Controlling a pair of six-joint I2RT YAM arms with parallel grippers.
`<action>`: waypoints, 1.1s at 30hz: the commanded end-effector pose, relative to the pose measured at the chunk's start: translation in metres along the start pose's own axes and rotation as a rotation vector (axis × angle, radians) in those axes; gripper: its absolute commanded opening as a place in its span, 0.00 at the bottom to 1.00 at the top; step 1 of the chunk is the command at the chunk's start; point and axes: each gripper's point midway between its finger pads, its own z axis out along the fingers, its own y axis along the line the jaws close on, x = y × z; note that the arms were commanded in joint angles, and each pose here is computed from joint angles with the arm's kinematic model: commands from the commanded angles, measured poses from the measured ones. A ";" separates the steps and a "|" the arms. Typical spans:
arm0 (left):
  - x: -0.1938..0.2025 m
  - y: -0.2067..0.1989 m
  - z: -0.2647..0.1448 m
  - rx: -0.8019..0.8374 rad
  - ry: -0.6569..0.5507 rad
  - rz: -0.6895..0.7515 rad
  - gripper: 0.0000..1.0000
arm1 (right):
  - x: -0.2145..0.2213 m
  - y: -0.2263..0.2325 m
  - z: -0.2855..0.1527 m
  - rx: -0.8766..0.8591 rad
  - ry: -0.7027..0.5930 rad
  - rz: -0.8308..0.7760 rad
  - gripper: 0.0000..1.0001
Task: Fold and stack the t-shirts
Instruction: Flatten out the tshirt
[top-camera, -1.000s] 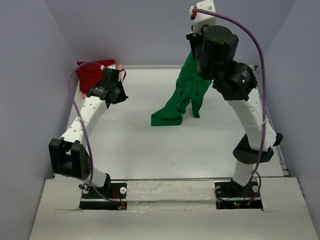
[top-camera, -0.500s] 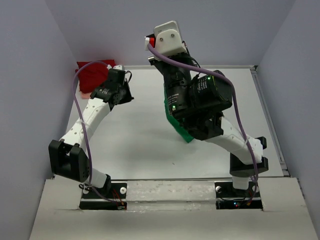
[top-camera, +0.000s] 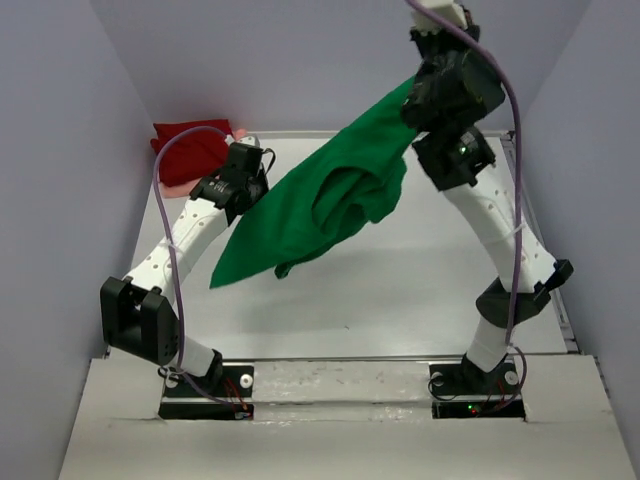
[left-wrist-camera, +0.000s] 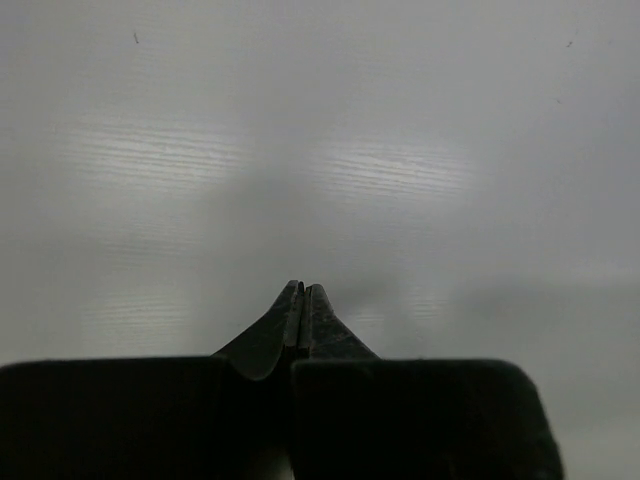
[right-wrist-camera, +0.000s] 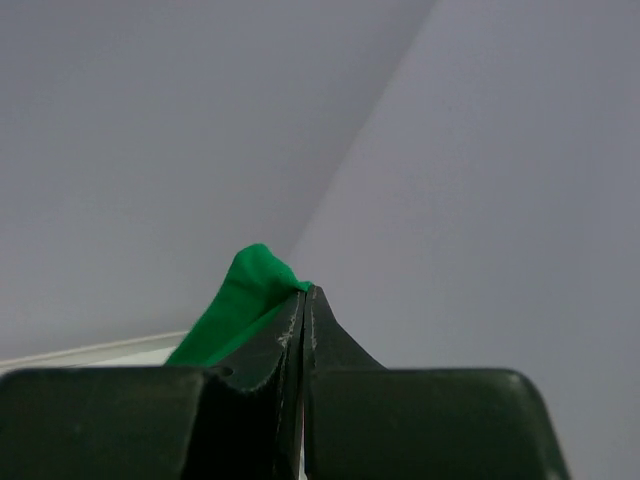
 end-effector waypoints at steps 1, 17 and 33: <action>-0.020 -0.003 -0.017 -0.007 -0.059 -0.007 0.04 | 0.060 -0.026 0.053 0.017 0.082 0.088 0.00; -0.025 0.005 -0.041 -0.017 -0.115 -0.006 0.06 | 0.050 0.069 0.021 -0.214 0.094 0.062 0.00; -0.134 0.076 -0.042 -0.397 -0.327 -0.112 0.05 | -0.046 0.038 -0.073 -0.189 -0.086 0.071 0.00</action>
